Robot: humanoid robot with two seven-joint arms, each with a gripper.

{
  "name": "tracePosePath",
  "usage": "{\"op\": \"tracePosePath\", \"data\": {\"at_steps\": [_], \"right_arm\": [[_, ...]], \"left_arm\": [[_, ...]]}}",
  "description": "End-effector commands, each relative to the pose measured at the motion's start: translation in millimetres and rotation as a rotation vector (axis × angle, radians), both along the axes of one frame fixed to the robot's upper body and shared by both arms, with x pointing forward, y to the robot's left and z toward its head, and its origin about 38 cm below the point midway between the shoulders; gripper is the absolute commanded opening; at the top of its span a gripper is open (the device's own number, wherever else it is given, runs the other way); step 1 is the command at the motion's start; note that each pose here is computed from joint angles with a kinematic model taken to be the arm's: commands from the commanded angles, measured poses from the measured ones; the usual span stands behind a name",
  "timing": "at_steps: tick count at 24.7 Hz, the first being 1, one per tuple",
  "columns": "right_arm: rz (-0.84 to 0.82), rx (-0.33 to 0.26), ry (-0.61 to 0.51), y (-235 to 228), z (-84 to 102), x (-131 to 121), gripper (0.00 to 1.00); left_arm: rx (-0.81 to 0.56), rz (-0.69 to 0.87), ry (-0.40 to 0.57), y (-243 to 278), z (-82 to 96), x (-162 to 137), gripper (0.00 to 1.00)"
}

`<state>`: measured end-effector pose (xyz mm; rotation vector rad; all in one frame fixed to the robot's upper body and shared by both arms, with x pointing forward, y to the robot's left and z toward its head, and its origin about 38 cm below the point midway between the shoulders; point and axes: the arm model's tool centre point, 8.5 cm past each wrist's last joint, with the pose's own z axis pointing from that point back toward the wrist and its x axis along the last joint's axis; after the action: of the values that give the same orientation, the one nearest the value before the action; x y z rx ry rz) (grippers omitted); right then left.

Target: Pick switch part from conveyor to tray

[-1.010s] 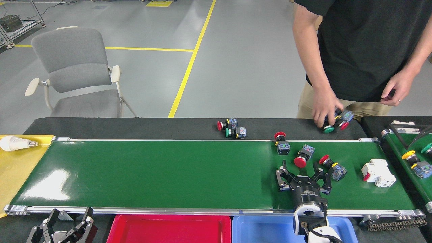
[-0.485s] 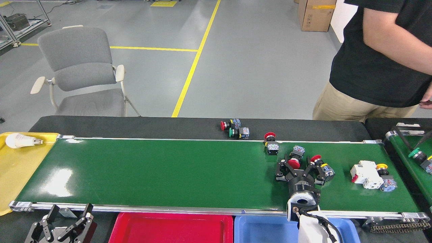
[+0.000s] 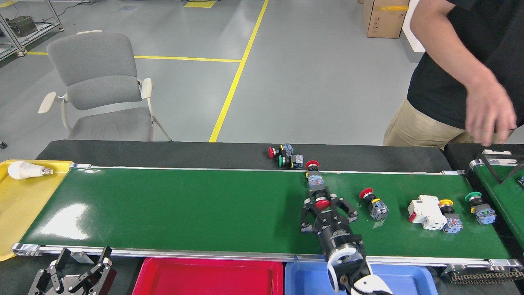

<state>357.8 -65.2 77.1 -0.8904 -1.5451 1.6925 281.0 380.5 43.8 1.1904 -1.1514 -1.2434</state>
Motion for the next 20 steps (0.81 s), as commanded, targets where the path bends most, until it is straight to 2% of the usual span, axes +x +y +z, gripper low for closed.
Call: {"op": "tracePosePath", "data": {"at_steps": [1,2,3,5,7,9,10,11,12,14,16,18,20], "right_arm": [[0.279,-0.005,-0.024,33.8,12.3,-33.7,0.23],[0.390,-0.026,-0.022,47.2,8.7,-48.5,0.73],[0.448,-0.046,-0.018,54.0,3.7,-57.6,1.00],[0.505,-0.081,-0.003,59.0,-7.3,-66.7,1.00],[0.497,-0.075,0.007,58.1,-10.2,-68.2,1.00],[0.478,-0.039,0.003,55.4,-6.7,-68.7,1.00],[0.436,0.003,-0.011,45.7,-0.8,-63.9,1.00],[0.370,0.041,-0.016,32.3,1.5,-57.5,0.97],[0.218,0.091,-0.015,4.8,-0.3,-49.4,0.93],[-0.092,0.178,-0.024,-44.0,-7.1,-47.0,0.93],[-0.436,0.228,-0.050,-101.5,-22.1,-54.9,0.96],[-0.550,0.223,-0.033,-127.2,-37.2,-72.4,0.97],[-0.565,0.224,-0.015,-132.2,-41.9,-75.7,0.97]], "left_arm": [[0.012,0.003,-0.030,2.5,8.0,4.0,1.00],[0.011,0.005,-0.032,2.7,8.6,5.9,1.00],[0.011,0.003,-0.039,2.1,10.5,9.6,1.00],[0.025,0.004,-0.048,1.3,14.1,16.7,1.00],[0.094,-0.006,-0.040,-3.3,17.4,24.9,1.00],[0.121,-0.058,-0.053,-21.6,23.0,36.2,1.00],[0.126,-0.080,-0.067,-30.3,28.3,39.4,1.00],[0.132,-0.098,-0.083,-37.6,34.1,41.9,1.00],[0.139,-0.132,-0.092,-52.5,38.7,46.5,1.00],[0.138,-0.181,-0.082,-91.6,41.4,62.7,1.00],[0.135,-0.214,-0.065,-144.7,44.6,83.0,1.00],[0.107,-0.257,-0.062,-192.0,49.3,94.7,1.00],[0.082,-0.294,-0.025,-238.0,47.1,100.5,1.00]]}}
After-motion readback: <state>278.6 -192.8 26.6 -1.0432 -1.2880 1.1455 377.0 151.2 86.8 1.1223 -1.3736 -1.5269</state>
